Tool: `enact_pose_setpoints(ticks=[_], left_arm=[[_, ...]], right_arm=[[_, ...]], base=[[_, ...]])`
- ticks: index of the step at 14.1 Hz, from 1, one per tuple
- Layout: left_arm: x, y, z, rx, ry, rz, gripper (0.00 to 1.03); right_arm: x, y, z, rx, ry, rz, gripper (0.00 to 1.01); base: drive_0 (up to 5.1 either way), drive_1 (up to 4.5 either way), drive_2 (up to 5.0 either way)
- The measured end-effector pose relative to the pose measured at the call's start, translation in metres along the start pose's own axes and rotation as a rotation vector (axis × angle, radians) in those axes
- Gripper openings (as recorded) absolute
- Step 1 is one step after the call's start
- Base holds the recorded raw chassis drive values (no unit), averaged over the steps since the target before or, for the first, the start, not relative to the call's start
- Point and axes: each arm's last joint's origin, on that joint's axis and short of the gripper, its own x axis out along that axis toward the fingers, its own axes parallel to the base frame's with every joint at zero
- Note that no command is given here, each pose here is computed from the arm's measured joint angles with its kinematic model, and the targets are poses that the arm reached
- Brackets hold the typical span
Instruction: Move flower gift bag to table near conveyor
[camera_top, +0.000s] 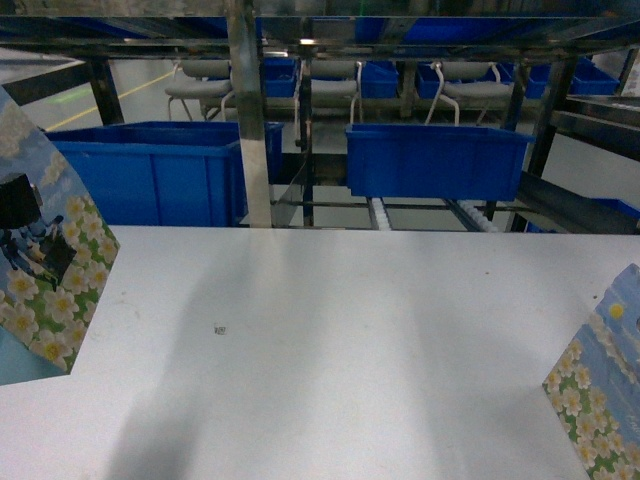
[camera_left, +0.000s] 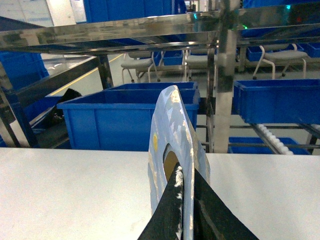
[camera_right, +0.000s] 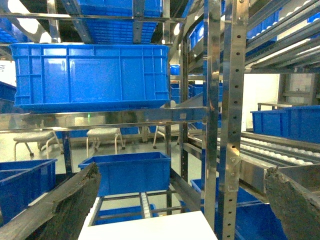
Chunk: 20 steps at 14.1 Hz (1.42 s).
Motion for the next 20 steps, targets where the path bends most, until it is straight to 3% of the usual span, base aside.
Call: enact_pose_setpoints(ticks=[3, 6, 8, 11, 13, 16, 18, 20], left_arm=[[0.014, 0.013, -0.027, -0.014, 0.006, 0.043, 0.02], [0.017, 0.015, -0.037, -0.008, 0.041, 0.051, 0.02], [0.018, 0.014, -0.063, 0.032, 0.158, 0.037, 0.02], [0.016, 0.000, -0.092, 0.102, 0.283, -0.045, 0.02], [0.019, -0.008, -0.096, 0.123, 0.289, -0.084, 0.02], [0.021, -0.012, -0.104, 0.146, 0.317, -0.098, 0.02], [0.024, -0.013, -0.109, 0.144, 0.330, -0.093, 0.02], [0.026, -0.014, -0.108, 0.118, 0.327, -0.101, 0.02]], right_arm=[[0.000, 0.000, 0.000, 0.000, 0.000, 0.000, 0.98], [0.000, 0.000, 0.000, 0.000, 0.000, 0.000, 0.98], [0.000, 0.000, 0.000, 0.000, 0.000, 0.000, 0.98], [0.000, 0.000, 0.000, 0.000, 0.000, 0.000, 0.98], [0.000, 0.000, 0.000, 0.000, 0.000, 0.000, 0.98], [0.000, 0.000, 0.000, 0.000, 0.000, 0.000, 0.98], [0.000, 0.000, 0.000, 0.000, 0.000, 0.000, 0.98], [0.000, 0.000, 0.000, 0.000, 0.000, 0.000, 0.98]], base=[[0.0, 0.00, 0.0], [0.0, 0.00, 0.0], [0.0, 0.00, 0.0], [0.0, 0.00, 0.0], [0.0, 0.00, 0.0], [0.0, 0.00, 0.0], [0.0, 0.00, 0.0], [0.0, 0.00, 0.0]])
